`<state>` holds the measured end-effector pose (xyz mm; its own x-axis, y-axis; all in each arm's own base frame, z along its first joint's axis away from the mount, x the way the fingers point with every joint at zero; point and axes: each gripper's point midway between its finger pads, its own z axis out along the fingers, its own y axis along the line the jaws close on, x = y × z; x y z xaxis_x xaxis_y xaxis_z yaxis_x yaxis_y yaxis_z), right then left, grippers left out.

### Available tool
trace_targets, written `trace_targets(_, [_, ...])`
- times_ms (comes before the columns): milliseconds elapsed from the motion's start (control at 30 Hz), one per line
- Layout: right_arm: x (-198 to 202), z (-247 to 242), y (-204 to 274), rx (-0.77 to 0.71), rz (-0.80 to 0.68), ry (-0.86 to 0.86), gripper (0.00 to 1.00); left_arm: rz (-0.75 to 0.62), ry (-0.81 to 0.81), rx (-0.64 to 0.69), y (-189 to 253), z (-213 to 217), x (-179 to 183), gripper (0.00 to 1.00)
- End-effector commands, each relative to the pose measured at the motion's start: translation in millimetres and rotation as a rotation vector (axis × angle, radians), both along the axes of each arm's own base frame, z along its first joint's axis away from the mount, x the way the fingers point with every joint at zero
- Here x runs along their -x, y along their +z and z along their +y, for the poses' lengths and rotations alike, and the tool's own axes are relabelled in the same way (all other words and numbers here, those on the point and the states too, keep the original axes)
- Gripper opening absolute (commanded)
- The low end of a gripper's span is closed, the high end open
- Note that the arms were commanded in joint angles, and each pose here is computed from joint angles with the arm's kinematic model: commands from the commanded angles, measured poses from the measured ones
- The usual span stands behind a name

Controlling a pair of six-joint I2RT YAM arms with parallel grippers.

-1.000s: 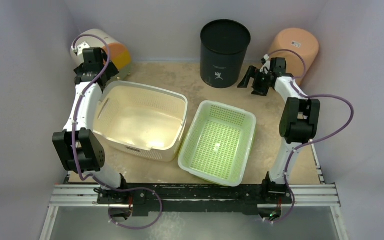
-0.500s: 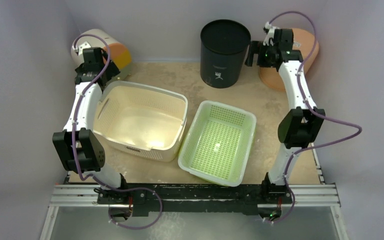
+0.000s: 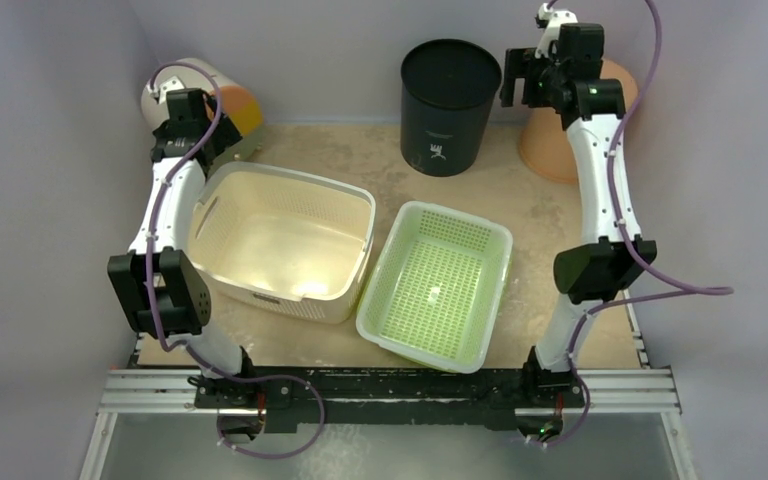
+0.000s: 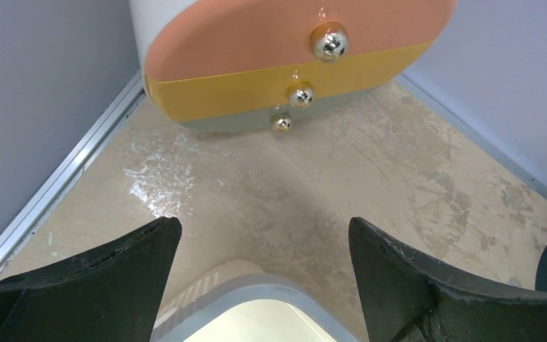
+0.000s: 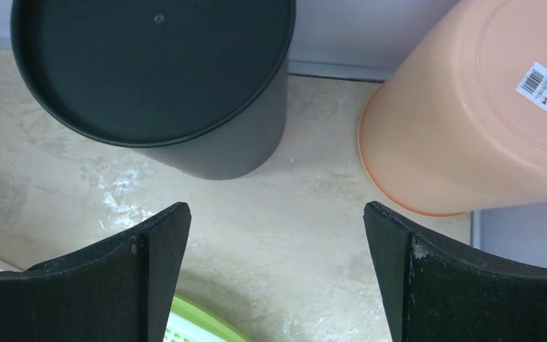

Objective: Turn the large container upside down

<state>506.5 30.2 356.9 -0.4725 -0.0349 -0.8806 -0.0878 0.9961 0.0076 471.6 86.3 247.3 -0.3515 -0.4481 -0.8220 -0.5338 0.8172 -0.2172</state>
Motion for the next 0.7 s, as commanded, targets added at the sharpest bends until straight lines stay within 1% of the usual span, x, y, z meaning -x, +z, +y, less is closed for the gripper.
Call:
trace_targets(0, [7, 35, 19, 0.079, -0.042, 0.038, 0.93, -0.057, -0.029, -0.017, 19, -4, -10, 0.9])
trace_targets(133, [23, 94, 5, 0.087, 0.011, 0.148, 0.85, -0.044, -0.057, -0.033, 17, -16, -11, 0.9])
trace_targets(167, [30, 111, -2, 0.092, 0.032, 0.185, 0.84, -0.04, -0.062, -0.032, 15, -18, -11, 0.9])
trace_targets(300, [57, 153, -33, 0.115, 0.119, 0.285, 0.82, -0.032, -0.086, -0.029, 10, -33, -8, 0.9])
trace_targets(367, [68, 166, -48, 0.12, 0.151, 0.322, 0.8, -0.027, -0.092, -0.029, 7, -39, -5, 0.89])
trace_targets(500, [88, 187, -77, 0.084, 0.229, 0.403, 0.74, -0.044, -0.11, -0.013, 10, -52, -4, 0.89])
trace_targets(667, [103, 189, -105, 0.101, 0.305, 0.433, 0.73, -0.065, -0.161, -0.003, 17, -81, -2, 0.88])
